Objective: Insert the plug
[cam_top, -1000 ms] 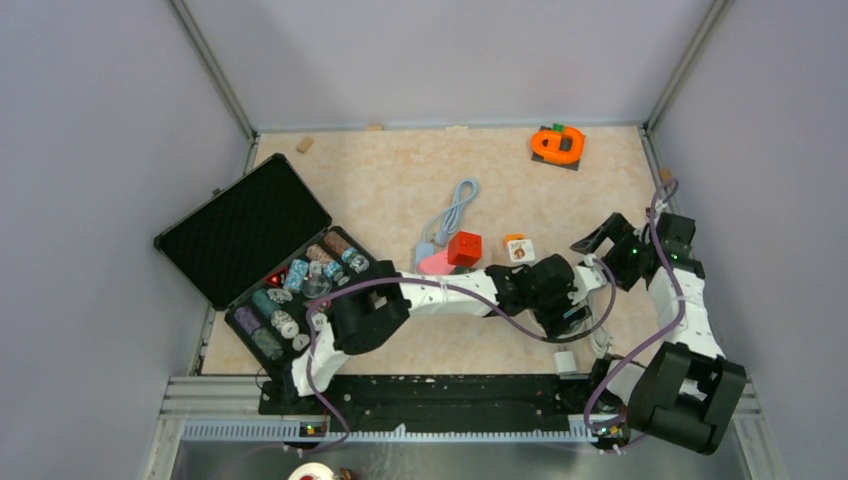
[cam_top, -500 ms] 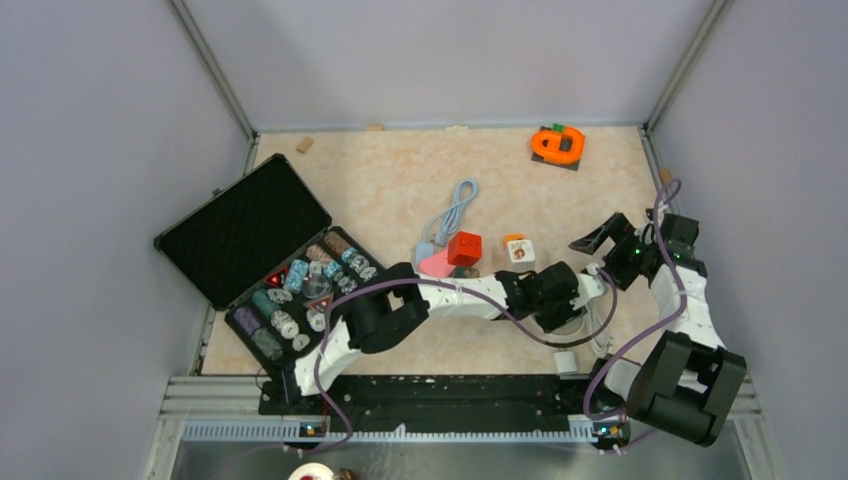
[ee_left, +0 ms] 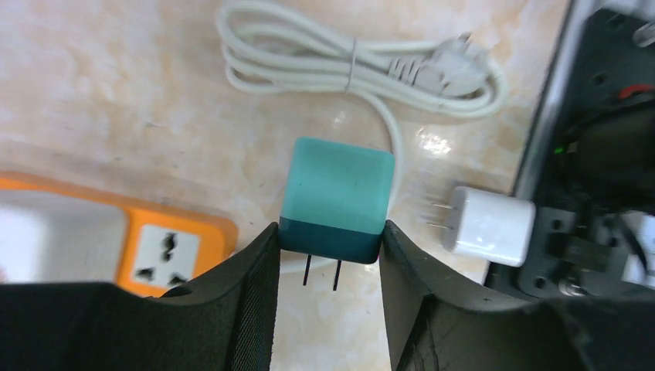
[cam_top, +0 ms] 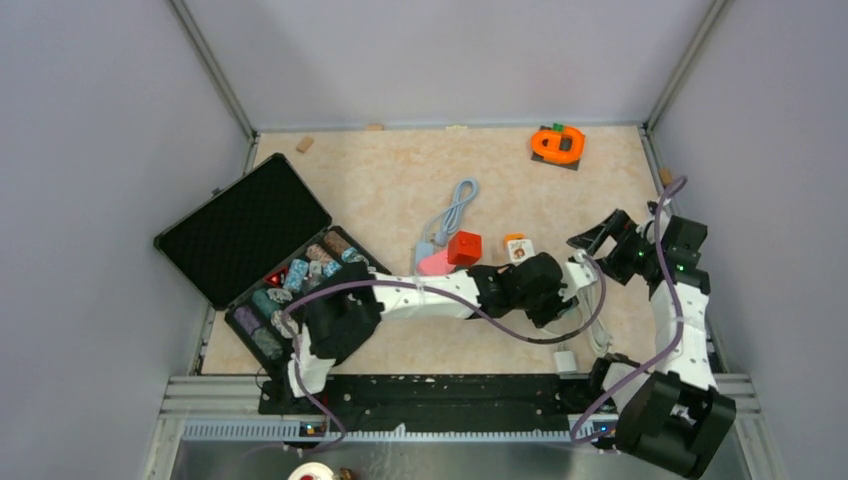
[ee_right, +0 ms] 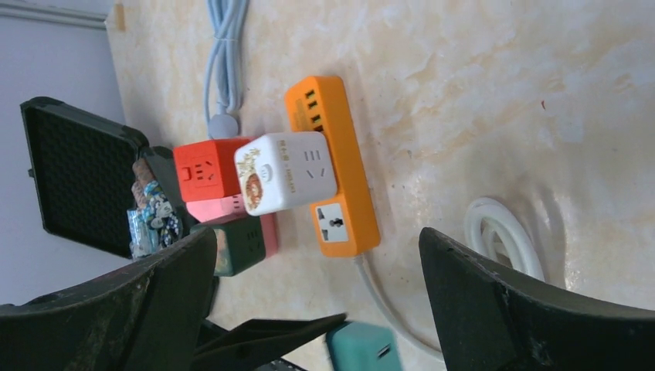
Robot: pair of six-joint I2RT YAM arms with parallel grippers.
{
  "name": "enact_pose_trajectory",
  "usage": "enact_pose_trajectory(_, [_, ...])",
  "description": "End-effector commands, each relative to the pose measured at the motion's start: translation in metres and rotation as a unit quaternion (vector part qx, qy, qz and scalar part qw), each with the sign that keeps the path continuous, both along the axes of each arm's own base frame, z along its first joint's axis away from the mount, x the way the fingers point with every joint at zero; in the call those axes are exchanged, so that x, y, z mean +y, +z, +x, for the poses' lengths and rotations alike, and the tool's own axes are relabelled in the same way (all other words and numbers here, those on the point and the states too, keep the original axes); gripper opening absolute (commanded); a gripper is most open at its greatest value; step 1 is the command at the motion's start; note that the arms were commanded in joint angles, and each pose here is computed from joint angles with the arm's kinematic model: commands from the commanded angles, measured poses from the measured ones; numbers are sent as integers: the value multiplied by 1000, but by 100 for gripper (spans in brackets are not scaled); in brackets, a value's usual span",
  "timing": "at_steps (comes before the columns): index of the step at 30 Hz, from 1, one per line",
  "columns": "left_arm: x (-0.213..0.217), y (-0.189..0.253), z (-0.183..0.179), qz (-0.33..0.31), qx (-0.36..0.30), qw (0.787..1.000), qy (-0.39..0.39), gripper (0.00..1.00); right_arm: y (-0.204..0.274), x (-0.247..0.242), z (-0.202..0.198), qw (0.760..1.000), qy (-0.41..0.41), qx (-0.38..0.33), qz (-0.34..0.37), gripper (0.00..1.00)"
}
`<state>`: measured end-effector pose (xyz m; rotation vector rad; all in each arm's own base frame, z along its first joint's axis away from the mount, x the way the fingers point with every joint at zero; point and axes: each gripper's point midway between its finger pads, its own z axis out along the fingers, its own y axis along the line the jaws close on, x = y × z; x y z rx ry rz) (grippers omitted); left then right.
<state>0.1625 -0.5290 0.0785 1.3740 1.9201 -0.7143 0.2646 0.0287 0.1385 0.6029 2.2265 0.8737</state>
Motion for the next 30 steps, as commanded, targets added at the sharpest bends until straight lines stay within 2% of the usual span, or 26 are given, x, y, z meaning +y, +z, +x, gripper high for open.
enact_pose_trajectory(1, [4,114,7,-126,-37,991,24,9,57,-4,5,996,3,-80,-37,99])
enact_pose_trajectory(5, [34,143,15,-153,-39,986,47,0,88,8,8,994,14,-109,-16,99])
enact_pose_trajectory(13, [122,167,51,-181,-26,972,145,0,107,86,11,987,121,-107,-8,99])
enact_pose_trajectory(17, [180,156,65,-196,-10,959,207,0,114,129,6,976,193,-100,16,99])
enact_pose_trajectory(25, [256,141,59,-159,-114,954,227,0,122,215,-22,940,329,-66,65,97])
enact_pose_trajectory(30, [269,142,52,-158,-146,954,209,0,118,259,-38,917,384,-54,96,92])
